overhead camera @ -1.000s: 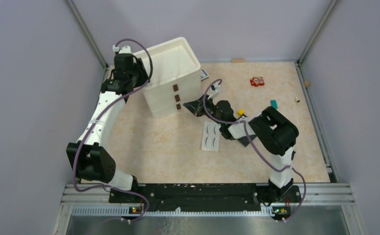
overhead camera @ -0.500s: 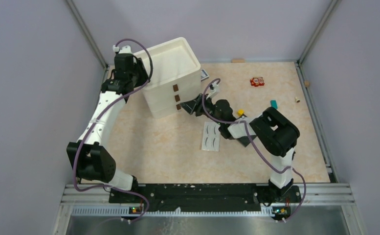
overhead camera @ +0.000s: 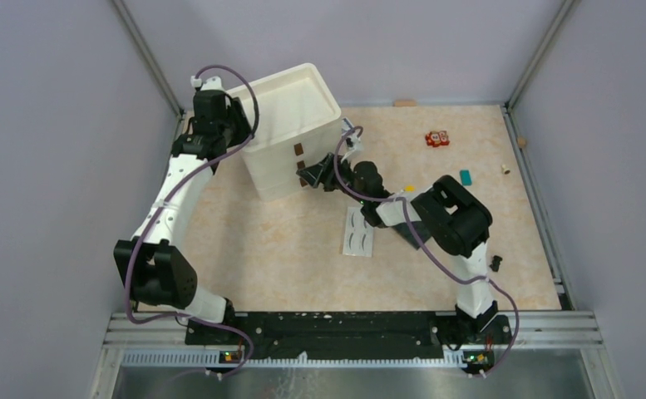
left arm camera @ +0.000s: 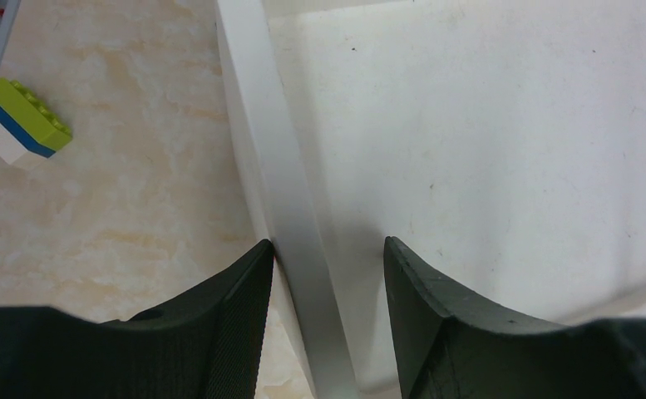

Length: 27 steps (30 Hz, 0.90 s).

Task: Organize the makeup
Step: Open the drawer in the storage box.

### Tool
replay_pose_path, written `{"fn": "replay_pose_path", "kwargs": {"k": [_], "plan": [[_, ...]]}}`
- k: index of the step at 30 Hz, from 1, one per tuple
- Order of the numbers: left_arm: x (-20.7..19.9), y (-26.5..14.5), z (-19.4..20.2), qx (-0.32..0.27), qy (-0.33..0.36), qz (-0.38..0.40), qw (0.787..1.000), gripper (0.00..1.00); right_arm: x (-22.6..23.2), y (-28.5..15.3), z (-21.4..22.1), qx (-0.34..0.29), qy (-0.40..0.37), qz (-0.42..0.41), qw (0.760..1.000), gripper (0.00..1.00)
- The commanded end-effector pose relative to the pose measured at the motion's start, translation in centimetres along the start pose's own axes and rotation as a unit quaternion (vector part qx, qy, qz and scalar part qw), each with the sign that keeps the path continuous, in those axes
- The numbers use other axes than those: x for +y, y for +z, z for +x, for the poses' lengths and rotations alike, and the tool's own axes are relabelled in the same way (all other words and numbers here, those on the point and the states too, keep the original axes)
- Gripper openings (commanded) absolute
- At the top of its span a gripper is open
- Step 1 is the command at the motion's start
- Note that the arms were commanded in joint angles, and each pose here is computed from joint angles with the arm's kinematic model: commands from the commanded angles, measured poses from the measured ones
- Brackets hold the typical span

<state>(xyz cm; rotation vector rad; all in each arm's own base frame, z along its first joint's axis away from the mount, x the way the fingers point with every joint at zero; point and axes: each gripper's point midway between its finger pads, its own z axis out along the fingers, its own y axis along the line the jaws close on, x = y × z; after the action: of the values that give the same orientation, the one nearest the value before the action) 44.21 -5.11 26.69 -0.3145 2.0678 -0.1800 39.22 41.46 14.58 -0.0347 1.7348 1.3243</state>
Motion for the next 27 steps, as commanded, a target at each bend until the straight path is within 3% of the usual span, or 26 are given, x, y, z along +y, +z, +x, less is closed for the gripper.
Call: {"fn": "replay_pose_path", "kwargs": {"k": [1,14,24,27], "plan": [[0.0,0.9,0.5,0.005,0.004,0.012,1.0,0.56,0.3,1.3,-0.2,-0.01,0.003,-0.005,1.0,0.65],[0.4,1.0,0.6,0.008,-0.003,0.017,1.0,0.56,0.5,2.6,-0.7,-0.02,0.017,-0.046,0.999,0.57],[0.5,1.1,0.8,0.011,-0.004,0.02,1.0,0.55,2.3,2.0,-2.1,-0.04,0.012,-0.067,0.997,0.62],[0.5,1.0,0.8,0.011,-0.004,0.022,1.0,0.55,2.7,1.8,-2.5,-0.046,0.012,-0.074,0.996,0.56]]}}
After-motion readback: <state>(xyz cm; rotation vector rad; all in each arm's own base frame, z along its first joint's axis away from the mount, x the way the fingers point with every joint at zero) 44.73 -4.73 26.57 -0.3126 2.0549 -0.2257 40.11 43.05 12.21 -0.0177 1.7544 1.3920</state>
